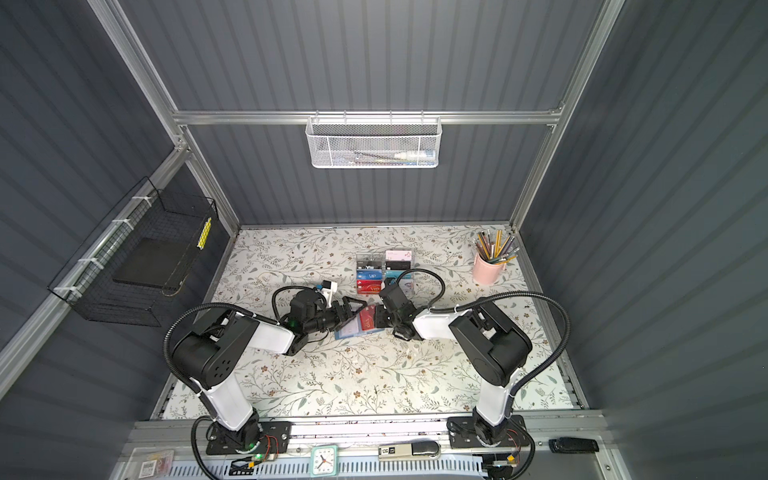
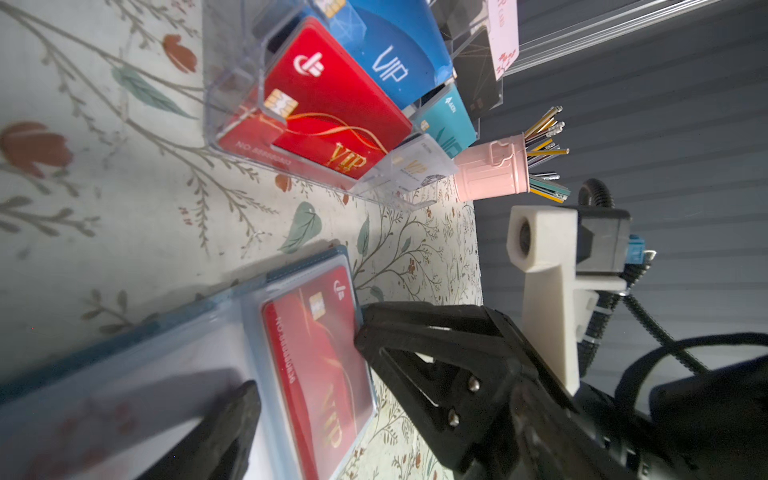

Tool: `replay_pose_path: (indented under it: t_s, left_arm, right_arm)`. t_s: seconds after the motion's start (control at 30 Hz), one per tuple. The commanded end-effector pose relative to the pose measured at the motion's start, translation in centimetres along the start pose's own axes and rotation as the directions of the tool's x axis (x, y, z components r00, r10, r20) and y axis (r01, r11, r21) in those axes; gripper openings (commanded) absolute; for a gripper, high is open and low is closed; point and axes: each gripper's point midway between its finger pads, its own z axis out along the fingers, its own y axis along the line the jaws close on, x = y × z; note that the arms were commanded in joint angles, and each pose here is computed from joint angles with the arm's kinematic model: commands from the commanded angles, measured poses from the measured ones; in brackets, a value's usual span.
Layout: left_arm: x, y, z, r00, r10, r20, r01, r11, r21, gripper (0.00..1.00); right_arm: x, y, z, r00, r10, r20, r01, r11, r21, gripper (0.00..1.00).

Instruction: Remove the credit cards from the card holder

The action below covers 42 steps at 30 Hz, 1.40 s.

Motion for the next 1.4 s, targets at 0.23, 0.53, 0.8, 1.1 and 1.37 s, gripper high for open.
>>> replay_pose_path:
  t_s: [0.23, 0.53, 0.8, 1.1, 1.37]
  left_arm:
    - [0.8, -0.2, 0.8, 1.000, -0.002, -0.015, 0.002, 1.000, 0.014, 0.93]
    - [1.4, 1.2, 0.7, 0.999, -0.033, -0.015, 0.032, 0.999, -0.018, 0.92]
    - [1.4, 1.6, 0.1, 0.999, -0.040, -0.001, 0.040, 0.998, -0.056, 0.91]
    - [1.7, 2.1, 0.2, 0.998, -0.058, -0.006, 0.057, 0.997, -0.061, 0.92]
    - [1.4, 1.5, 0.3, 0.998, -0.059, -0.001, 0.059, 0.998, -0.039, 0.91]
  right_arm:
    - [5.2, -2.4, 0.7, 0.988, 0.026, -0.151, -0.018, 0.998, 0.056, 0.22]
    - [5.3, -2.4, 0.8, 0.988, 0.031, -0.152, -0.023, 0.998, 0.054, 0.22]
    - [5.6, -2.6, 0.7, 0.987, 0.037, -0.155, -0.030, 0.998, 0.052, 0.21]
    - [5.8, -2.5, 0.8, 0.987, 0.047, -0.156, -0.041, 0.998, 0.042, 0.20]
    - [6.5, -2.7, 1.1, 0.984, 0.054, -0.168, -0.047, 0.998, 0.044, 0.20]
